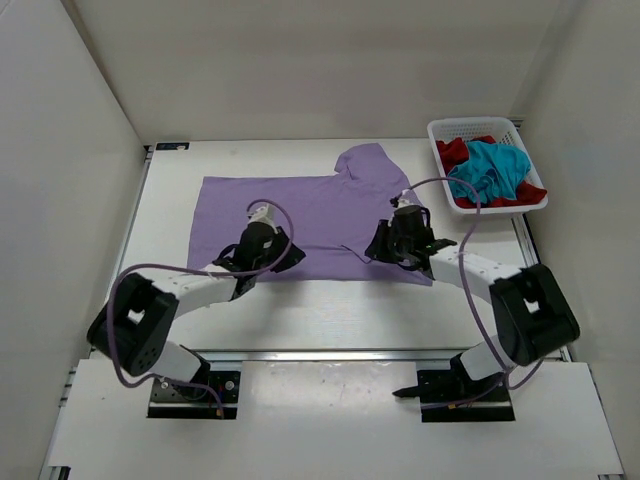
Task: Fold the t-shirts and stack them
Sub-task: Fold the flattened tshirt in 1/3 of the way
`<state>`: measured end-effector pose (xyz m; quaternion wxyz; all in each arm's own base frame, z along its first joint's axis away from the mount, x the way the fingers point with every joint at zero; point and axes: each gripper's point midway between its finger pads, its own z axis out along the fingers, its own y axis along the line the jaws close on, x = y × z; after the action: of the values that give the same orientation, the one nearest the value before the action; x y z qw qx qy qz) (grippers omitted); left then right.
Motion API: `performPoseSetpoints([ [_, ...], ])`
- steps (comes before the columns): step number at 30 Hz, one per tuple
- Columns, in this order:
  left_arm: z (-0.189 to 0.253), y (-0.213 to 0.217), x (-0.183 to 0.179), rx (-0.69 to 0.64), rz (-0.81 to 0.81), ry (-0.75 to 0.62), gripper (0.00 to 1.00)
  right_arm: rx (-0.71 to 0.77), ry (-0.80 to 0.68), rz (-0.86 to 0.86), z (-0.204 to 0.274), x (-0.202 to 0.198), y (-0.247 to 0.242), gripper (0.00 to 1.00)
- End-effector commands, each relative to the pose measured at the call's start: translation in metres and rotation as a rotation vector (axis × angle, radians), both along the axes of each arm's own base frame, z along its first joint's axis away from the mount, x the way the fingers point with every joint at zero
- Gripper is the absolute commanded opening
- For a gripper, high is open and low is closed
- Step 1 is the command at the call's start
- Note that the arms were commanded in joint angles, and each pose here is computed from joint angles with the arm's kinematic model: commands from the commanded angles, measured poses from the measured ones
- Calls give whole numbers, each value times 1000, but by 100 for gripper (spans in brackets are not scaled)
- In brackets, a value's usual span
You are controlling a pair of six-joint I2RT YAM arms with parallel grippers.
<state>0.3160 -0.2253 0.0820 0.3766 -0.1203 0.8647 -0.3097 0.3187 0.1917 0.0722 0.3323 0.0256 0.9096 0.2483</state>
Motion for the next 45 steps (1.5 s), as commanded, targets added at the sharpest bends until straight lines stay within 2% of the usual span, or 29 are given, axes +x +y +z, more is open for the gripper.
performPoseSetpoints([
  [1,5,-33,3,-16,-69,-30,26,33,-70,4,7,30,15,17],
  [6,-8,-59,1,-18,-133,-11,25,3,-44,-11,-9,27,15,25],
  [18,-24,-48,-2,-18,-110,10,26,-12,38,-91,-34,14,-7,27],
  [29,-32,-42,-7,-4,-104,24,26,45,31,-72,-32,34,7,25],
  [32,-32,-38,-9,8,-102,11,26,51,20,-72,-29,39,7,14],
  [37,-30,-38,-11,-4,-99,17,26,32,5,-58,-22,52,12,2],
  [45,-25,-42,-11,-9,-110,13,26,-50,-1,-39,-14,92,30,0],
])
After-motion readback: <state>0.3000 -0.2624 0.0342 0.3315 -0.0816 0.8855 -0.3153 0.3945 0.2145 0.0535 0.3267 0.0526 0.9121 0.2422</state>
